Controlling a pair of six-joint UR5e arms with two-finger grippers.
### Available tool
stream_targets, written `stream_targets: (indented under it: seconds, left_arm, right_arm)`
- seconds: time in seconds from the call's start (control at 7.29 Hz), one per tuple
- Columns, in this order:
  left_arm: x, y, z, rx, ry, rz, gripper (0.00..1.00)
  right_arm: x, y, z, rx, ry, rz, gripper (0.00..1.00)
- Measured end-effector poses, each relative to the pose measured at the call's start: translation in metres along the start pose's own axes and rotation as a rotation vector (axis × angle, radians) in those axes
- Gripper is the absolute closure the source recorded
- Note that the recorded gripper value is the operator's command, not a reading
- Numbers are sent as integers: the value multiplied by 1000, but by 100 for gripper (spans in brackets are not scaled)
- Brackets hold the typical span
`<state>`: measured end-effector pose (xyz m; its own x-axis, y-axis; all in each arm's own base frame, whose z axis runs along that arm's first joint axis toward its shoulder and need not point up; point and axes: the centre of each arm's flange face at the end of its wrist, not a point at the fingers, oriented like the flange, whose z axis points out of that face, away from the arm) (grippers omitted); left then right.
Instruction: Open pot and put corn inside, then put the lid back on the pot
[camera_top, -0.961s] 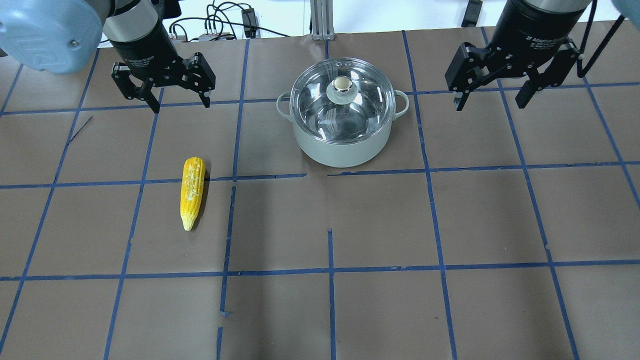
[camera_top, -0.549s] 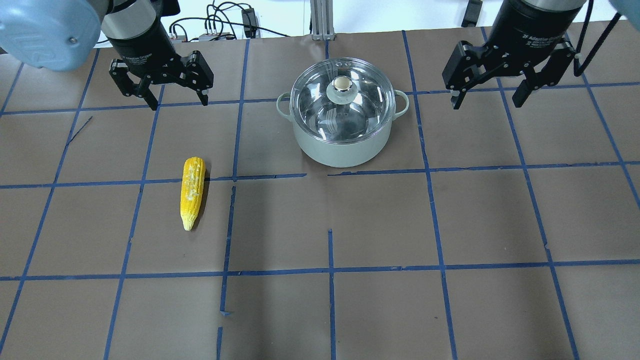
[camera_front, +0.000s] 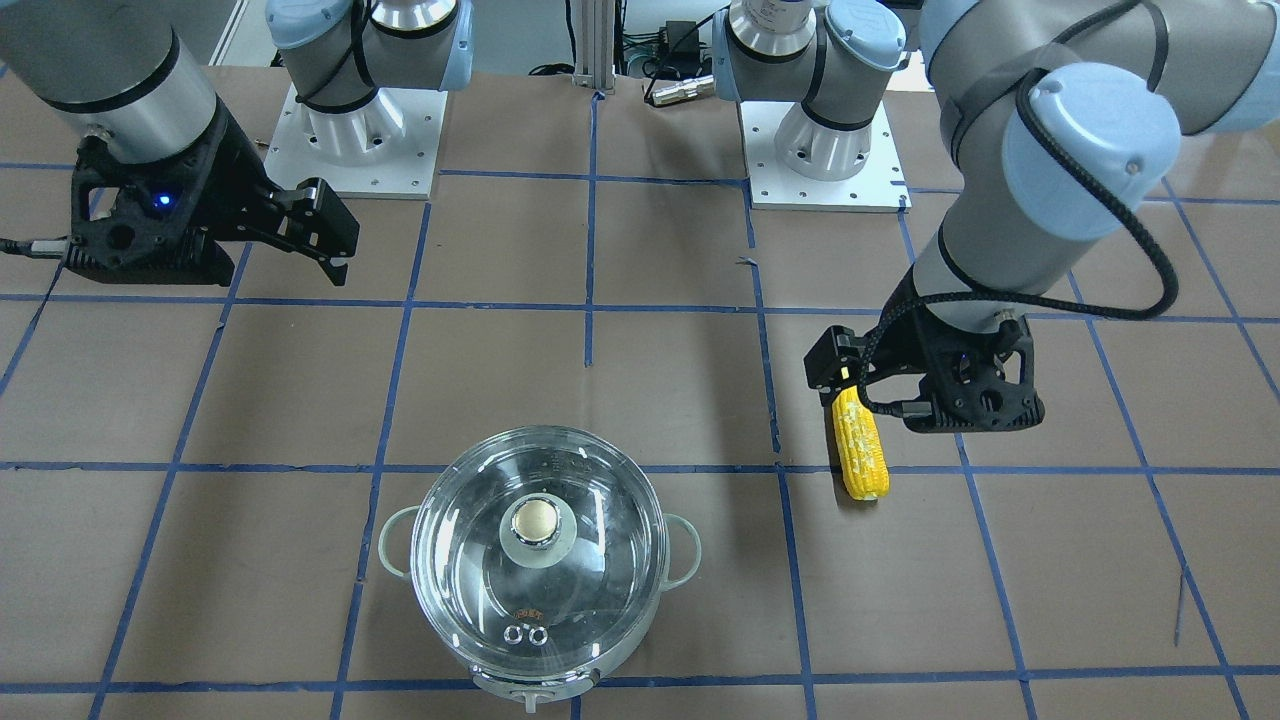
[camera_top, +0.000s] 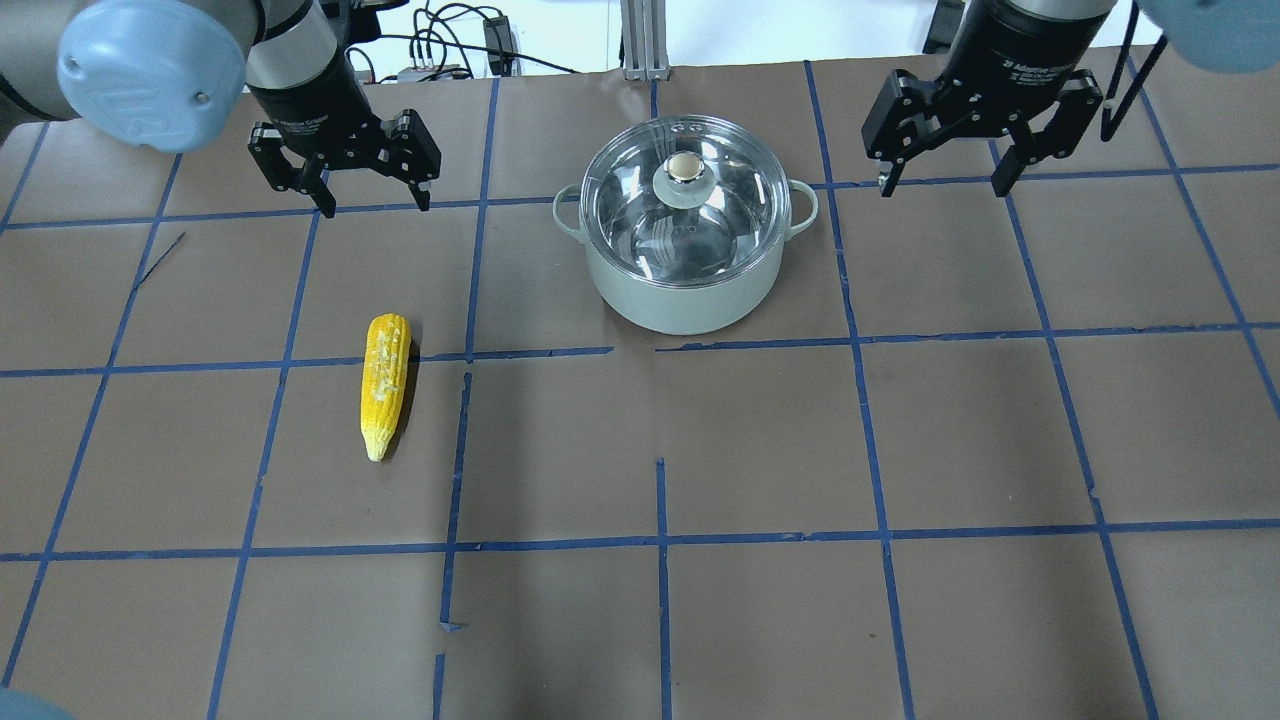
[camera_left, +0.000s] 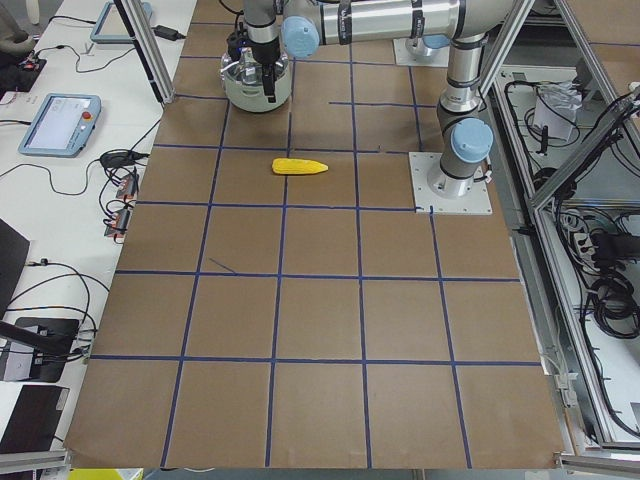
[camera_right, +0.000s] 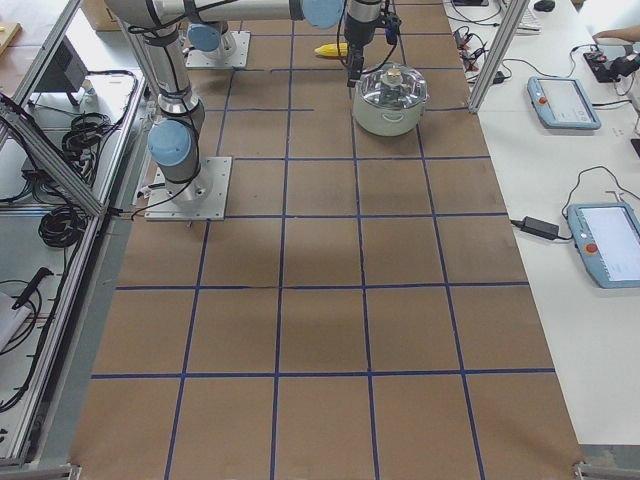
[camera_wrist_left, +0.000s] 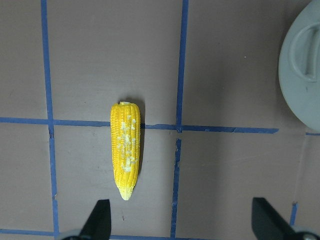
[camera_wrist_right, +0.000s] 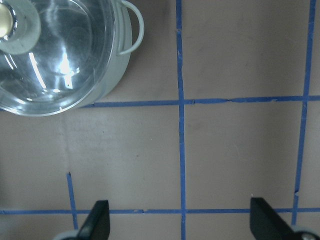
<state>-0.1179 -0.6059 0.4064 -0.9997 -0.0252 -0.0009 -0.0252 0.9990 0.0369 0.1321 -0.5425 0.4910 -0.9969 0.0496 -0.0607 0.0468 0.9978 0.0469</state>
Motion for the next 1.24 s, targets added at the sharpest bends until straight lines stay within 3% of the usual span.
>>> stream_targets:
  seconds: [0.55, 0.96, 1.24]
  left_arm:
    - [-32, -4, 64, -42, 6, 103, 0]
    - [-55, 18, 126, 20, 3, 98, 0]
    - [-74, 28, 152, 4, 9, 74, 0]
  right_arm:
    - [-113, -54, 46, 52, -21, 93, 0]
    - [-181, -94, 89, 79, 70, 87, 1]
    - [-194, -113, 116, 92, 71, 111, 2]
